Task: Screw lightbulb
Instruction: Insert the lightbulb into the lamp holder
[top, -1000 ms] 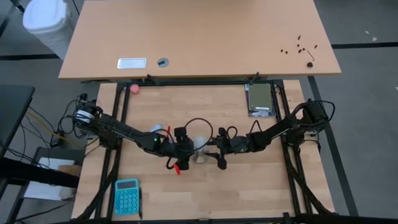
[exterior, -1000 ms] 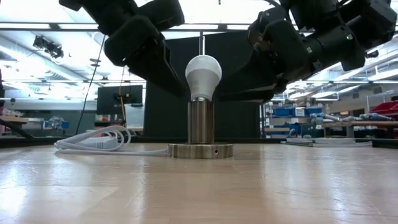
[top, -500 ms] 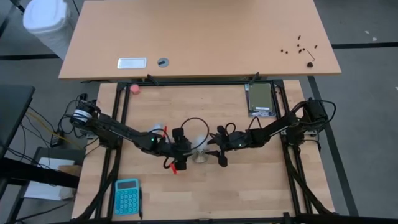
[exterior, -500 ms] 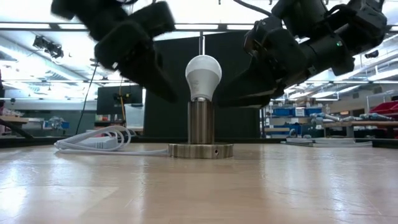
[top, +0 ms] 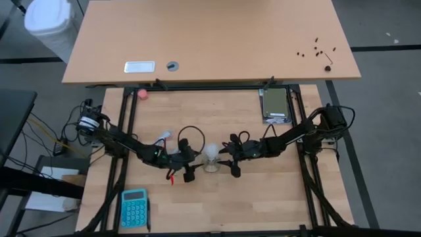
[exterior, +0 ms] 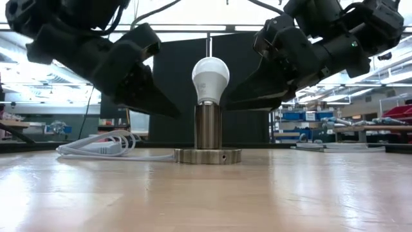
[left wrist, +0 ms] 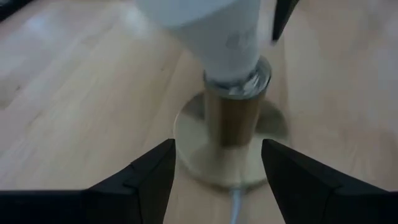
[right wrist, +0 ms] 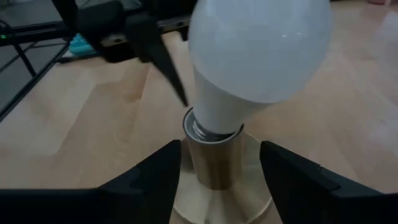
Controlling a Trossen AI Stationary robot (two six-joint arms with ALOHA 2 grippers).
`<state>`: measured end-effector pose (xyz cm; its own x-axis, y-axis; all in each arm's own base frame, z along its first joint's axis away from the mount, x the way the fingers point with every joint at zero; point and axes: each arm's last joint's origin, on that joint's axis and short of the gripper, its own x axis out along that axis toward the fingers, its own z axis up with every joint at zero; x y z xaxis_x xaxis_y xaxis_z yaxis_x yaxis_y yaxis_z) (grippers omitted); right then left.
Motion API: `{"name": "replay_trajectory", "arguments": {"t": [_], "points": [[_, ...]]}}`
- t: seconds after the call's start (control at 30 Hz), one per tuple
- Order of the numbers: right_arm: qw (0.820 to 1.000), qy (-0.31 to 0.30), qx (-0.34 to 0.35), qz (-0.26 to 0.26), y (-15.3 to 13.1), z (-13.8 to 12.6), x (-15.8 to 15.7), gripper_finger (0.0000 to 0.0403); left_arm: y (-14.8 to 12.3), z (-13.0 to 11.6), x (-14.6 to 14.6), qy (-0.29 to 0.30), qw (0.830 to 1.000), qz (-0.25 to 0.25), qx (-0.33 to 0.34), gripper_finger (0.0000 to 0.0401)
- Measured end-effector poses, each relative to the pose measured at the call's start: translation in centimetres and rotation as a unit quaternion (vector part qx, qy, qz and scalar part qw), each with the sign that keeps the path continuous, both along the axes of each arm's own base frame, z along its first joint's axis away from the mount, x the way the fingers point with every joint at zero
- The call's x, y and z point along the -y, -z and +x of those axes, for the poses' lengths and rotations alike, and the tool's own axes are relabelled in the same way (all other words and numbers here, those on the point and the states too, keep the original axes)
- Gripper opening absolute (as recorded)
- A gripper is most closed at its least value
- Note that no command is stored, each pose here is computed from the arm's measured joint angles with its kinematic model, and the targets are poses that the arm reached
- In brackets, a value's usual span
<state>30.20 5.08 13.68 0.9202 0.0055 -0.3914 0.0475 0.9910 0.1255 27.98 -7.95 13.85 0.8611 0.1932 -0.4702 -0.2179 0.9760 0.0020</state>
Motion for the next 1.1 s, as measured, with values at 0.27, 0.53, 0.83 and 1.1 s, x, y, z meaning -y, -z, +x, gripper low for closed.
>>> {"name": "replay_trajectory", "arguments": {"t": [0.27, 0.53, 0.83, 1.1], "points": [[1.000, 0.006, 0.009, -0.001, -0.2, 0.1, 0.0, 0.0231, 3.7, 1.2, 0.4, -0.001, 0.999, -0.008, 0.032, 0.0274], [1.000, 0.009, 0.011, 0.006, -0.2, 0.0, -0.3, 0.0231, 6.1, 2.1, 0.6, -0.011, 0.997, 0.002, 0.082, 0.0276], [1.000, 0.019, 0.014, 0.001, -0.2, -0.1, -0.7, 0.0231, 7.0, 2.4, 0.5, -0.035, 0.988, 0.012, 0.147, 0.0276], [0.999, 0.027, 0.021, -0.006, -0.3, 0.0, -0.6, 0.0231, 6.3, 3.4, 0.5, -0.044, 0.985, 0.032, 0.164, 0.0276]]}}
